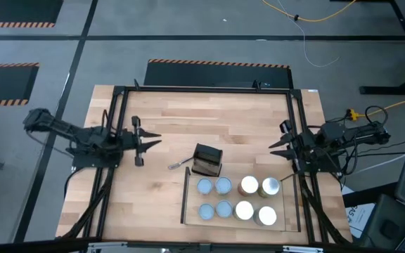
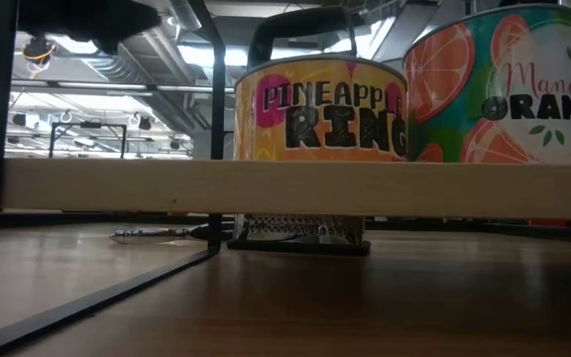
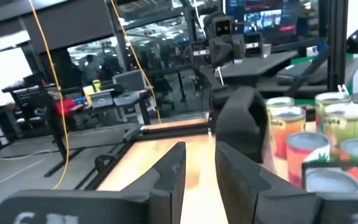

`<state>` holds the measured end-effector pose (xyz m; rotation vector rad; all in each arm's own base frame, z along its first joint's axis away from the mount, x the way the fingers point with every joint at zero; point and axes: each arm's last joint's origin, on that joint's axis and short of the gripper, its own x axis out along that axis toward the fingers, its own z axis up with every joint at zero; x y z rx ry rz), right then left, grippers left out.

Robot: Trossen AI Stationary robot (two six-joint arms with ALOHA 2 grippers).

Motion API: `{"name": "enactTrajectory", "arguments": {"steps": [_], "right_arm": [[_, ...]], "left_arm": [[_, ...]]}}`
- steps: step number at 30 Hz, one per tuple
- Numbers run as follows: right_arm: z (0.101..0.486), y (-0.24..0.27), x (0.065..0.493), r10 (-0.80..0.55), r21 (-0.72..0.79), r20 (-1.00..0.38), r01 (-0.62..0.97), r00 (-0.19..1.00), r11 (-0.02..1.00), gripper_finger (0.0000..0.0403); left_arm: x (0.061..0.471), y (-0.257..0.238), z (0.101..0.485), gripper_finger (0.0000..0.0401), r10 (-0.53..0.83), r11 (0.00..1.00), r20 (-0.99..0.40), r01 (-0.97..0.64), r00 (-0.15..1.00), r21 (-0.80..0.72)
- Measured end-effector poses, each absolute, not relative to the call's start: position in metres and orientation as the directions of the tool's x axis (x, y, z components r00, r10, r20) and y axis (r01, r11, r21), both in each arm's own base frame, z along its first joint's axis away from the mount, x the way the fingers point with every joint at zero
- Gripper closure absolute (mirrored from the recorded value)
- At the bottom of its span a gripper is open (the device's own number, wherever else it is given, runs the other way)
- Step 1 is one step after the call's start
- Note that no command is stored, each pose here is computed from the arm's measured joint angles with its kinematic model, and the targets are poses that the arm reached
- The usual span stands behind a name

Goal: Pick and place cans onto a shelf
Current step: Return to Home Position

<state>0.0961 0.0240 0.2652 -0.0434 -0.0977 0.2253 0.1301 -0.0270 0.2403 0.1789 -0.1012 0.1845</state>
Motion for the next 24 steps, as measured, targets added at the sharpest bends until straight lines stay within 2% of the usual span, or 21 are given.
{"name": "enactTrajectory", "arguments": {"steps": [7, 11, 19, 24], "right_arm": [[0.263, 0.024, 0.095, 0.231, -0.052, 0.069, -0.227, 0.971, 0.972, 0.0318], [0.264, 0.024, 0.091, 0.278, -0.032, 0.088, -0.276, 0.957, 0.961, 0.0318], [0.264, 0.022, 0.080, 0.294, -0.010, 0.103, -0.295, 0.950, 0.956, 0.0318], [0.266, 0.020, 0.073, 0.292, -0.011, 0.144, -0.294, 0.945, 0.956, 0.0318]], "left_arm": [[0.128, -0.002, 0.237, 0.0321, 0.165, 0.970, 0.156, -0.189, 0.974, 0.154], [0.119, 0.005, 0.238, 0.0321, 0.166, 0.970, 0.190, -0.195, 0.968, 0.144], [0.095, 0.005, 0.234, 0.0321, 0.163, 0.981, 0.160, -0.178, 0.974, 0.079], [0.088, 0.003, 0.231, 0.0321, 0.090, 0.990, 0.156, -0.105, 0.984, 0.092]]}}
